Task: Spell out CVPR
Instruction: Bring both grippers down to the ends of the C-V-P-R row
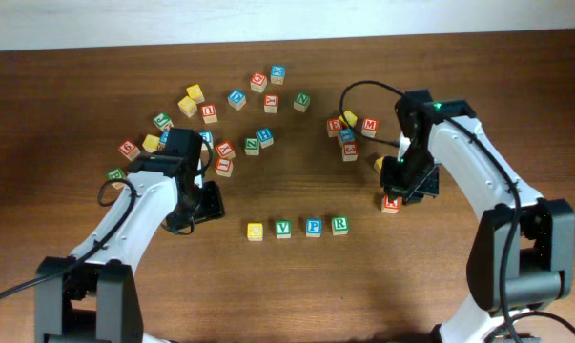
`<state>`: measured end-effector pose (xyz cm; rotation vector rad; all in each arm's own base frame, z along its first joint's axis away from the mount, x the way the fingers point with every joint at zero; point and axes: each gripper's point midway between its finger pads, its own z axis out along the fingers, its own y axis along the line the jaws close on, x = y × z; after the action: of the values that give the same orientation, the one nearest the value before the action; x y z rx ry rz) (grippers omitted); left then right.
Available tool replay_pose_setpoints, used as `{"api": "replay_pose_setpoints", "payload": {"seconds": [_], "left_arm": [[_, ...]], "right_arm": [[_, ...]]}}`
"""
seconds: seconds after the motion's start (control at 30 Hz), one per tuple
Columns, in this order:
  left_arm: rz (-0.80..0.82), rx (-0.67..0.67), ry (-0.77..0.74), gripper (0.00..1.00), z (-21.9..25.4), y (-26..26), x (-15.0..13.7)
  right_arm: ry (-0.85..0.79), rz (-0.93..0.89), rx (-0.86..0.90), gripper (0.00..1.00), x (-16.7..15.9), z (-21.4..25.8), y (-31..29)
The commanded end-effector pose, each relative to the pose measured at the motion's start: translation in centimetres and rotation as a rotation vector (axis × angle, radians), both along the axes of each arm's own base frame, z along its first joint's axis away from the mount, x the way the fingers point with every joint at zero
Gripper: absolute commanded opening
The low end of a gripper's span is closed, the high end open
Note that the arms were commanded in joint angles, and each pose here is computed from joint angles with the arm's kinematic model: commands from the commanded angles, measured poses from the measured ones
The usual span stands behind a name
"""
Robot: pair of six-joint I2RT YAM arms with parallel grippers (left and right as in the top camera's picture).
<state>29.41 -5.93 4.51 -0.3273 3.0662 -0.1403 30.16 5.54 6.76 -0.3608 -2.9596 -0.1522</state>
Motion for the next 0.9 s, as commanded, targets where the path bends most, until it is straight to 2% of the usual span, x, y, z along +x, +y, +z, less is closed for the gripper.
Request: {"api": "replay_pose_setpoints", "payload": {"seconds": [0.0,0.07,0.1,0.33,0.47,0.57,0.87], "left_arm": [[0.011,0.033,0.006,0.19,-0.4,0.6,-0.1],[0.010,0.029,0.007,0.15,-0.4,0.5,-0.1],[0.008,0.015,0.009,0.15,-0.3,0.3,-0.1],[0.008,0.015,0.036,0.15,-1.1,0.2,-0.3],[0.007,0.016,0.107,0.00,-3.1,0.1,-0.9],[-0.031,-0.030,0.157,0.00,-4.5,-1.0,-1.5],[-0.132,-0.023,0.156,0.00,-4.8,-3.7,-2.1]], "right_arm": [[0.022,0.013,0.079,0.13,-1.1,-1.4,1.2],[0.021,0.028,0.089,0.12,-1.6,-2.7,1.9],[0.020,0.043,0.104,0.05,-2.0,-3.5,2.6],[-0.009,0.136,0.128,0.04,-2.6,-4.6,5.9],[-0.010,0.121,0.123,0.04,-2.6,-4.7,6.0],[-0.006,0.121,0.118,0.04,-2.7,-4.7,5.9],[0.005,0.093,0.098,0.04,-3.5,-6.1,5.4]]}}
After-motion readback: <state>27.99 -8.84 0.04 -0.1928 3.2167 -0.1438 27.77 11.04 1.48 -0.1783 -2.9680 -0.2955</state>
